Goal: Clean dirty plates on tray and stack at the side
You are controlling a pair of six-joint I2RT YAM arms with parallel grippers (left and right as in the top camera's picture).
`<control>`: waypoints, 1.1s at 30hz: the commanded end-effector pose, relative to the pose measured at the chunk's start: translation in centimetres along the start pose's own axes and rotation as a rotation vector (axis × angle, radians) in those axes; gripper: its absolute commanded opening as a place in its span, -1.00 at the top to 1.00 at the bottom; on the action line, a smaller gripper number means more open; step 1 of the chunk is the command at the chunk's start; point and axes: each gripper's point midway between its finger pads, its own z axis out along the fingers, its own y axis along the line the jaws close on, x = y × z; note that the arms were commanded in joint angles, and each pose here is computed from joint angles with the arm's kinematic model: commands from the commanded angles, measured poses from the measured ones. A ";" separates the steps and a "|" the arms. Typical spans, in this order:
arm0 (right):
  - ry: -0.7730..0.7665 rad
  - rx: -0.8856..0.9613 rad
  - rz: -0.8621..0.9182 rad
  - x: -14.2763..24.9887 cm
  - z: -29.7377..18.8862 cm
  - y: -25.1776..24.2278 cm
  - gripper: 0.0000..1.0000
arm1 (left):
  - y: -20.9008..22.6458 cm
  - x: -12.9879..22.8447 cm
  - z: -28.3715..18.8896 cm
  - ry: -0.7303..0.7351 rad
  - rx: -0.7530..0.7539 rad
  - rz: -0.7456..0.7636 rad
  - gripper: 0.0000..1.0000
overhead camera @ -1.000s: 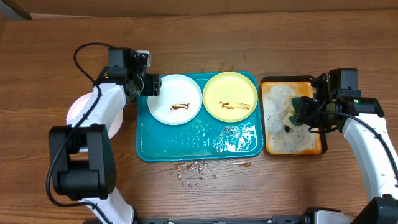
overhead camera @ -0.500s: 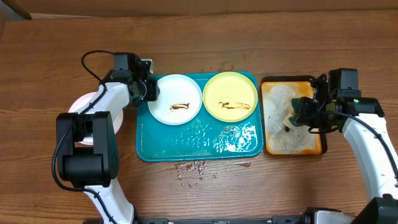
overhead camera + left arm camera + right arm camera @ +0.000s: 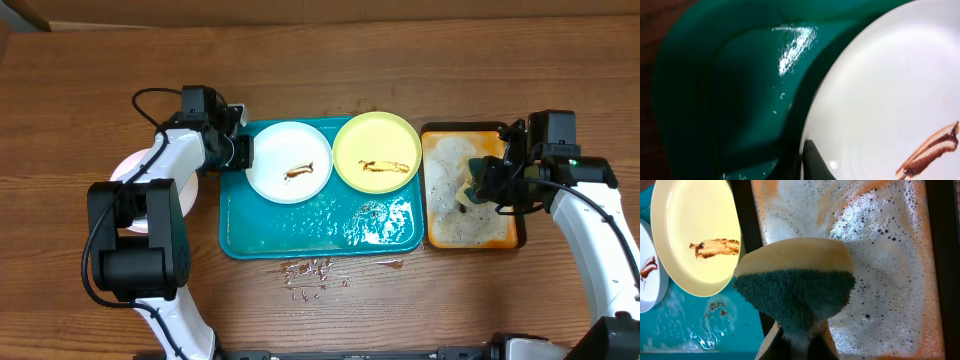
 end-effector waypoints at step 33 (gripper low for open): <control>0.179 0.079 -0.057 1.2 8.8 -3.8 0.92 | -3.4 11.3 -8.4 0.325 -0.308 -0.307 0.92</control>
